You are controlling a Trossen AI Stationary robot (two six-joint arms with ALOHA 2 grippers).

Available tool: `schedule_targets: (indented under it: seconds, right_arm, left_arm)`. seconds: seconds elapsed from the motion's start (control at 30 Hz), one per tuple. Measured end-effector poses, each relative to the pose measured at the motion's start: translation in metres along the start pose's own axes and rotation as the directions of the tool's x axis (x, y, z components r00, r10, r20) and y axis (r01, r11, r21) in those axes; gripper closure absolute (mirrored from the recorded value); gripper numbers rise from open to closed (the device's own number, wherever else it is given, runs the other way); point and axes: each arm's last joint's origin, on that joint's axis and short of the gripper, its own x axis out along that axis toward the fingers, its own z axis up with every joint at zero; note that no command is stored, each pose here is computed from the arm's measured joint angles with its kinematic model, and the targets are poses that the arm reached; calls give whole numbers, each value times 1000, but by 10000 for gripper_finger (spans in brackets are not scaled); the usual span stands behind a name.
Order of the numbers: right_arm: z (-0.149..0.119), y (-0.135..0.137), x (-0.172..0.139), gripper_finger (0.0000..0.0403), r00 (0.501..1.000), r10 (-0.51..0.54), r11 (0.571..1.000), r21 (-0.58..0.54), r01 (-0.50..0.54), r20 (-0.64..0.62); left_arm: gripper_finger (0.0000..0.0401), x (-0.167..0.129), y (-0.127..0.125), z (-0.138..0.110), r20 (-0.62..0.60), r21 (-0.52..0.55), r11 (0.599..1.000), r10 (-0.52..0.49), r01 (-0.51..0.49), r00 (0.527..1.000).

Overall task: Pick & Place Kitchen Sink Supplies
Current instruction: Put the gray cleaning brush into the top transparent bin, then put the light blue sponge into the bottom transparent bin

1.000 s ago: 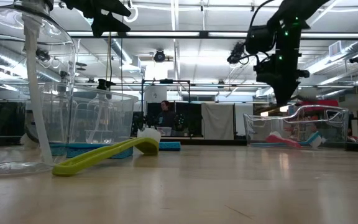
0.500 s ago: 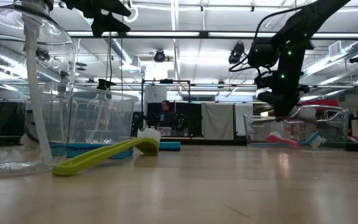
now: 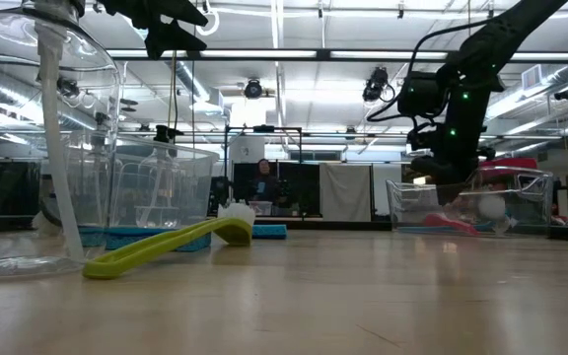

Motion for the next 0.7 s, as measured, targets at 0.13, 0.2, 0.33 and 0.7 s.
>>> schedule_targets:
  seconds: [0.13,0.2,0.33,0.7]
  right_arm:
    - [-1,0,0,243,1000,1,1000,-25,-1,-11]
    - [-2,0,0,213,1000,5,1000,-30,-5,-19]
    - [-4,-2,-3,159,997,-11,998,-57,7,-75]
    - [14,-17,-51,104,1000,11,994,-106,-11,6]
  left_arm:
    - [142,0,0,0,-1,0,1000,0,0,1000]
    - [142,0,0,0,0,1,1000,0,0,1000]
    - [142,0,0,0,0,7,1000,0,0,1000]
    - [142,0,0,0,-1,9,1000,-1,1,1000]
